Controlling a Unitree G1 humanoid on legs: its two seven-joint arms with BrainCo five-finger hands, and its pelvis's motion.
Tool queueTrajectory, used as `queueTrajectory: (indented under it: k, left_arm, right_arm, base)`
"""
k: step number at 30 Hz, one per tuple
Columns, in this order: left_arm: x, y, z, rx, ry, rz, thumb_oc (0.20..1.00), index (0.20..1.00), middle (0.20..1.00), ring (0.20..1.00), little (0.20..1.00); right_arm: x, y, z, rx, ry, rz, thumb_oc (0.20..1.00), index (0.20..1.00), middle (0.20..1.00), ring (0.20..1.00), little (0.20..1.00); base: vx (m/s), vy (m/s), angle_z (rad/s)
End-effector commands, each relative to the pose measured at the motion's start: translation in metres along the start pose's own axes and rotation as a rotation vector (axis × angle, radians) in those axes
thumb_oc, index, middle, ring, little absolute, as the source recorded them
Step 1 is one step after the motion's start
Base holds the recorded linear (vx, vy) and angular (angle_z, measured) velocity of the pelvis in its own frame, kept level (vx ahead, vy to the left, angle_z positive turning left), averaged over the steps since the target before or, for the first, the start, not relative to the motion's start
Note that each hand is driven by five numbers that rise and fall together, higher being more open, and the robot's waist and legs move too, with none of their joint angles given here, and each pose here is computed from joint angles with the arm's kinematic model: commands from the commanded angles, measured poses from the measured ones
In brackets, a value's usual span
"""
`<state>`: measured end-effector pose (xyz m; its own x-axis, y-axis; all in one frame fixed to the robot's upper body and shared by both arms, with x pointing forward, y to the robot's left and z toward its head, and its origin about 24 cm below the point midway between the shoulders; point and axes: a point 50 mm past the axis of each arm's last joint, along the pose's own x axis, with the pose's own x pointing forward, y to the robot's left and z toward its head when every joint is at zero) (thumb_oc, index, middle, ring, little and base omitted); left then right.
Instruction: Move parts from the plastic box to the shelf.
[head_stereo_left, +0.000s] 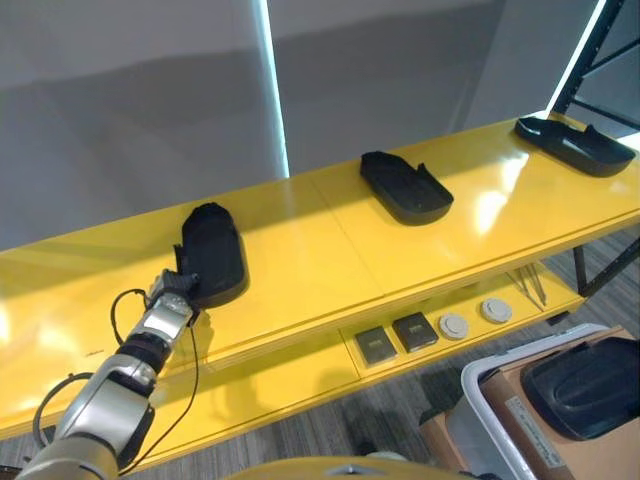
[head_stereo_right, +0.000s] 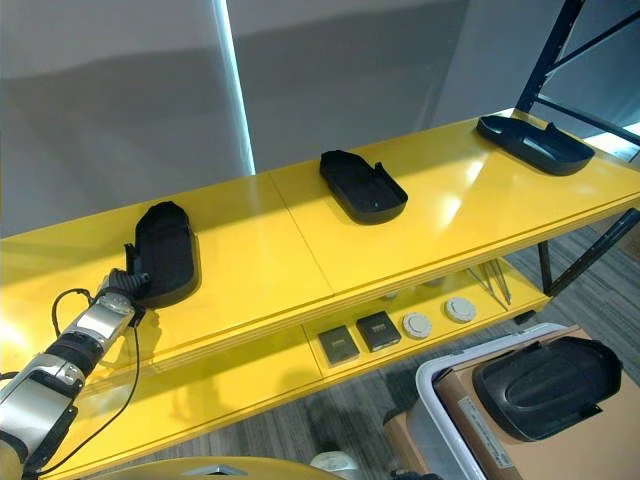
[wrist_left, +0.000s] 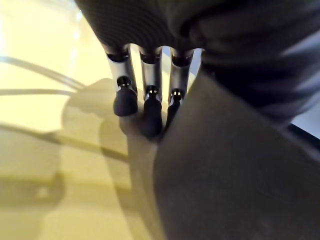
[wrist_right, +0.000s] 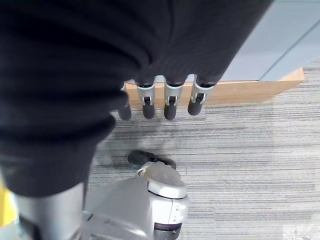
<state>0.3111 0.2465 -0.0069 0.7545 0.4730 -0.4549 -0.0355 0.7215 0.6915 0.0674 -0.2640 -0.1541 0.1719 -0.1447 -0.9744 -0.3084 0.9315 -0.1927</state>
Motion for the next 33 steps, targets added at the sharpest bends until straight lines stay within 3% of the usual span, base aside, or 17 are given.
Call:
queueTrajectory:
  k: [1,7,17,19,21,23,25,26,27,28,33]
  left_arm:
    - [0.001,0.004,0.015,-0.076,-0.042,0.017,1.0,1.0,1.0,1.0,1.0]
    - [-0.006,0.061,0.036,-0.035,-0.189,0.144,1.0,1.0,1.0,1.0,1.0]
    - [-0.037,0.119,0.047,-0.13,-0.405,0.246,1.0,1.0,1.0,1.0,1.0]
    - [-0.063,0.122,0.068,-0.268,-0.656,0.09,1.0,1.0,1.0,1.0,1.0]
    - [-0.076,0.117,0.077,-0.332,-0.753,-0.002,1.0,1.0,1.0,1.0,1.0]
    - [-0.104,0.098,0.085,-0.455,-0.891,-0.244,1.0,1.0,1.0,1.0,1.0]
    - [-0.118,0.083,0.083,-0.553,-0.941,-0.354,1.0,1.0,1.0,1.0,1.0]
    - [-0.123,0.073,0.08,-0.601,-0.949,-0.421,0.611,0.611,0.611,0.611,0.611]
    - [-0.126,0.066,0.078,-0.632,-0.953,-0.462,0.479,0.479,0.479,0.479,0.479]
    - [-0.127,0.058,0.075,-0.671,-0.941,-0.515,0.2,0.2,0.2,0.2,0.2]
    - [-0.134,0.021,0.066,-0.818,-0.882,-0.755,0.2,0.2,0.2,0.2,0.2]
  right_arm:
    - [0.004,0.013,0.018,-0.05,-0.021,0.032,1.0,1.0,1.0,1.0,1.0]
    - [0.003,0.01,0.016,-0.014,-0.016,0.018,1.0,1.0,1.0,1.0,1.0]
    - [0.003,0.013,0.007,0.034,-0.008,0.021,1.0,1.0,1.0,1.0,1.0]
    - [0.003,0.016,0.008,0.054,-0.013,0.02,1.0,1.0,1.0,1.0,1.0]
    - [0.003,0.017,0.008,0.062,-0.015,0.019,1.0,1.0,1.0,1.0,1.0]
    - [0.003,0.018,0.007,0.079,-0.016,0.016,1.0,1.0,1.0,1.0,1.0]
    - [0.003,0.02,0.006,0.085,-0.015,0.016,1.0,1.0,1.0,1.0,1.0]
    - [0.003,0.02,0.005,0.087,-0.011,0.015,1.0,1.0,1.0,1.0,1.0]
    - [0.004,0.021,0.004,0.09,-0.007,0.014,1.0,1.0,1.0,1.0,1.0]
    - [0.004,0.022,0.004,0.09,-0.002,0.012,1.0,1.0,1.0,1.0,1.0]
    - [0.004,0.022,0.002,0.1,0.009,0.008,1.0,1.0,1.0,1.0,1.0]
  base:
    - [-0.01,0.004,0.04]
    - [-0.03,0.01,0.08]
    - [-0.02,0.017,0.14]
    - [-0.02,0.013,0.19]
    - [-0.01,0.007,0.13]
    - [-0.02,0.014,0.06]
    - [0.0,0.006,0.02]
    - [-0.01,0.008,0.06]
    - [0.0,0.005,0.03]
    - [0.0,0.0,0.0]
    - [0.0,0.0,0.0]
